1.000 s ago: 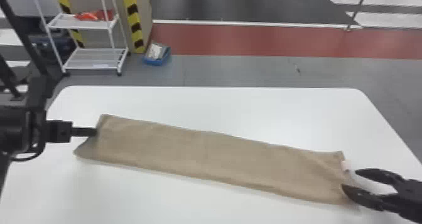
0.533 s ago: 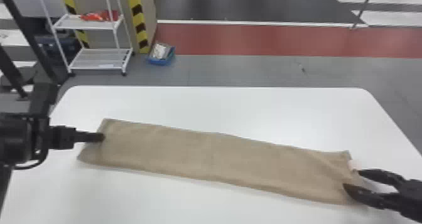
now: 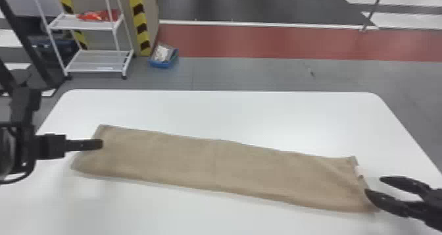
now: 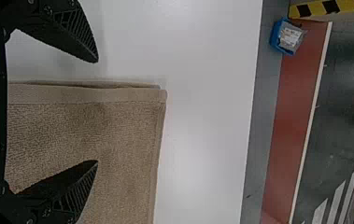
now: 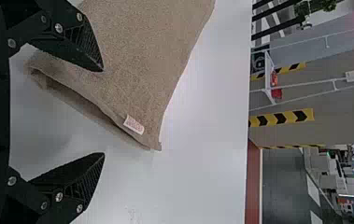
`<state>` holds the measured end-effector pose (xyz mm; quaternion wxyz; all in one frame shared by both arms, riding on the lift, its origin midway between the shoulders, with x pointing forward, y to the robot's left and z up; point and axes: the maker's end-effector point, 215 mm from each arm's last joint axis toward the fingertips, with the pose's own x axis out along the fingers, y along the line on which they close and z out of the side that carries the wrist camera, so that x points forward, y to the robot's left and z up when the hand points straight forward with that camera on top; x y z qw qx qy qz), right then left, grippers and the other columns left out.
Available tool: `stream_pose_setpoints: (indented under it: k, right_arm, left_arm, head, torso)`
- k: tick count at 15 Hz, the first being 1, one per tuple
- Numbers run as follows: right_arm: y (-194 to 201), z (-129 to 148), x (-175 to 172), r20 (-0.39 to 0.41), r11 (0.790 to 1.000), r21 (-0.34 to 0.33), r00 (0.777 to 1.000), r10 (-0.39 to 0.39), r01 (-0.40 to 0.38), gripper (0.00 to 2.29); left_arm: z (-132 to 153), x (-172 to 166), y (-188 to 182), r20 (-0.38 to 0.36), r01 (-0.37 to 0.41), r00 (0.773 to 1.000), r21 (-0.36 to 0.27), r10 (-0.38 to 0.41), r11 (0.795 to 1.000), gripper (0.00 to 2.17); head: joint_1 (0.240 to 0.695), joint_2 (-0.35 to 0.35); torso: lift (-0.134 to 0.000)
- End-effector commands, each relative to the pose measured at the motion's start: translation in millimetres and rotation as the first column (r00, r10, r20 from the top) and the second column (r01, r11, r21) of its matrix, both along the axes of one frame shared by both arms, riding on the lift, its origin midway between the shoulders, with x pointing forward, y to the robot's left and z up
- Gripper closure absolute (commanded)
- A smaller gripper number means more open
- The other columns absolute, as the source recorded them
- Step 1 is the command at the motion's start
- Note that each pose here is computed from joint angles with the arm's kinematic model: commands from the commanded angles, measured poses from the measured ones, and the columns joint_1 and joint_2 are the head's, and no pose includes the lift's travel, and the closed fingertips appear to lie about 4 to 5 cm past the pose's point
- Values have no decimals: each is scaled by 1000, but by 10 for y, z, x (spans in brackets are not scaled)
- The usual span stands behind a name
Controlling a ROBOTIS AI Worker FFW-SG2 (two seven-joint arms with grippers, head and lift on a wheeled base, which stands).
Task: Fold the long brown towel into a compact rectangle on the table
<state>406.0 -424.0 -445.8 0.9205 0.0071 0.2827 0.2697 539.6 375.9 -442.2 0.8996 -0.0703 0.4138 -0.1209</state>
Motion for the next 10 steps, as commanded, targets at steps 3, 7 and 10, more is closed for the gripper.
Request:
stream_pose_setpoints:
  k: [3, 7, 10]
  right_arm:
    - [-188, 128, -67, 25, 1000, 6, 999, -31, 31, 286]
    - [-328, 194, -145, 37, 999, 7, 998, -53, 53, 286]
    - [-425, 248, -179, 45, 998, 2, 997, -66, 66, 286]
  left_arm:
    - [-34, -27, 5, -18, -10, 1000, -12, 10, 1000, 188]
    - [-123, -84, -36, -75, -23, 997, -49, 20, 999, 316]
    - [-156, -173, -104, -122, -25, 992, -100, 13, 995, 653]
  head:
    - [695, -63]
    - [695, -83]
    - [695, -102]
  torso:
    - [-124]
    - [-124]
    - [-124]
